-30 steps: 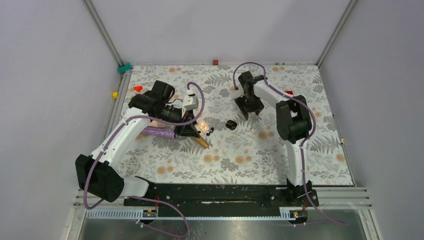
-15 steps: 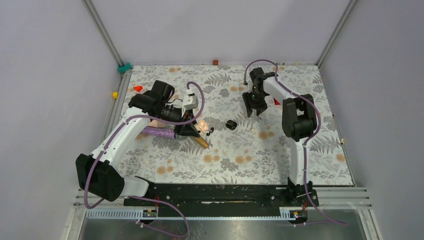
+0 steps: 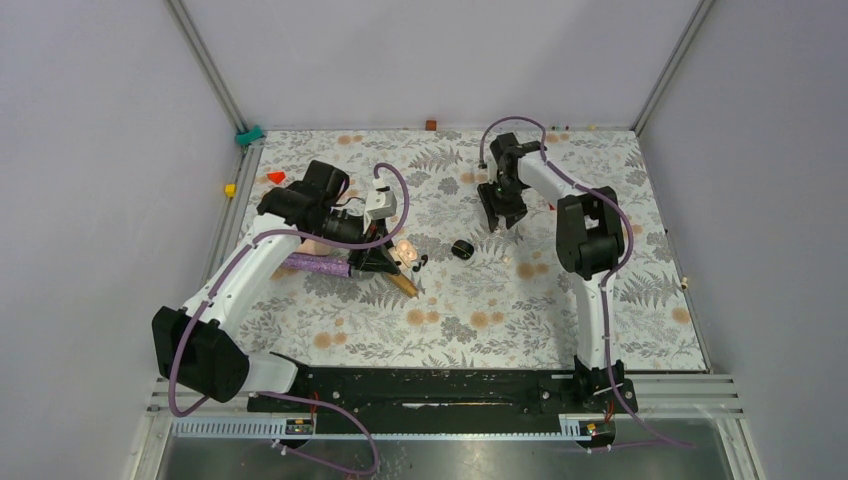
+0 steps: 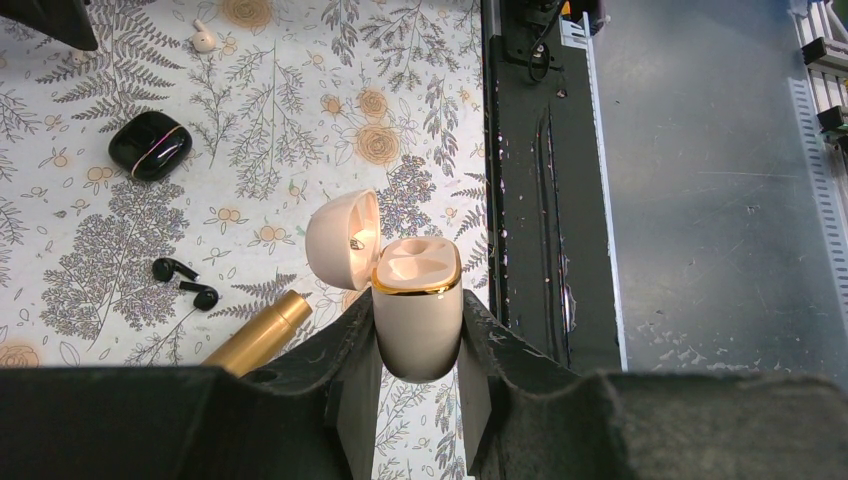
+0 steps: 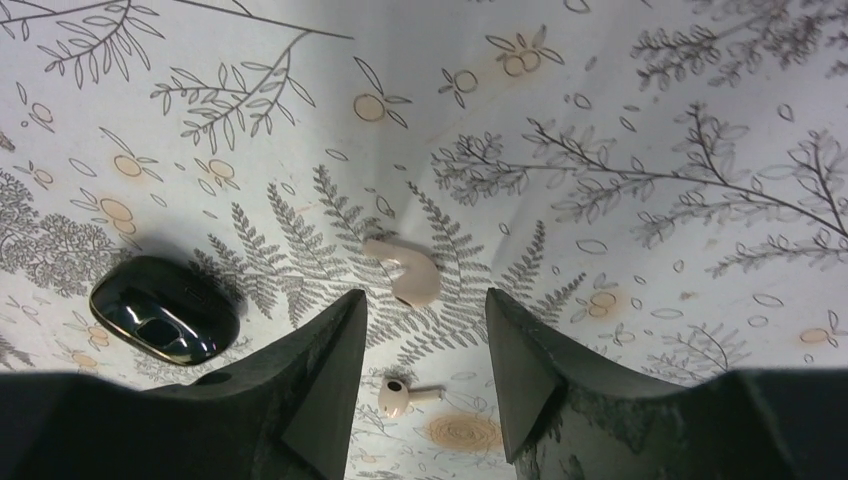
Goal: Insert the wireless bluetooth earbuds into the charging case
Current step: Pick up the earbud from the center of the board.
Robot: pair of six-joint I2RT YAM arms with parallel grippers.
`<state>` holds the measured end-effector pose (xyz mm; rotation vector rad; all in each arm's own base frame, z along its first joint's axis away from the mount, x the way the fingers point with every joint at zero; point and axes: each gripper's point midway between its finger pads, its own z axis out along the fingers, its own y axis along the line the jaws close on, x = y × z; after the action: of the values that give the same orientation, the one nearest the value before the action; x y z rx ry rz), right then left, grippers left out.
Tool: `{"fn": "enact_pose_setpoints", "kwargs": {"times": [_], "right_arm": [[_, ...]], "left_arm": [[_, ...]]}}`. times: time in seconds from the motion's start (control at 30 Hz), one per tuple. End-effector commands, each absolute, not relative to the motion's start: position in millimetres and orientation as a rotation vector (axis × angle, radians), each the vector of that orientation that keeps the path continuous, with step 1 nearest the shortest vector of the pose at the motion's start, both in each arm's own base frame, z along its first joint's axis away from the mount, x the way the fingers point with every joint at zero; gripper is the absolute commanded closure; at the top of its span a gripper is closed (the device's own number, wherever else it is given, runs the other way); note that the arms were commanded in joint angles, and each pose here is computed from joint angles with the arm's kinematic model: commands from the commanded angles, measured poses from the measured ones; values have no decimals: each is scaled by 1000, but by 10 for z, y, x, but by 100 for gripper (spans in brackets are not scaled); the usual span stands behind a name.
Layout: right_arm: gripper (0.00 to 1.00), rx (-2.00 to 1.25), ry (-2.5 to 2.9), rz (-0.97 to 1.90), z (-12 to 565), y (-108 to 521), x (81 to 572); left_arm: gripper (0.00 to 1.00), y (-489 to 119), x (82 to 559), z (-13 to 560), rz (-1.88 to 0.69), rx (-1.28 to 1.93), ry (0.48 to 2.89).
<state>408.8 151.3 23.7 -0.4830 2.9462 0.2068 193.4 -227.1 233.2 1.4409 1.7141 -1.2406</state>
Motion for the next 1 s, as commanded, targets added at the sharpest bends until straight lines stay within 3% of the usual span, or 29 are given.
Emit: {"fn": "enact_pose_setpoints", "kwargs": {"times": [0.0,0.13,0.97], "right_arm": [[46,-557,2958,156,243,1598,4067],[51,-563,2973,146,205,1615,4039],[58,-411,2983,147,212,1498,4130]], "left_arm": [[100,-2305,1950,2417,-1263,1442,1642],[100,-2301,1952,2420,-1265,1439,1642],[100,-2284,1963,2430,-1266,1429,1637]]}}
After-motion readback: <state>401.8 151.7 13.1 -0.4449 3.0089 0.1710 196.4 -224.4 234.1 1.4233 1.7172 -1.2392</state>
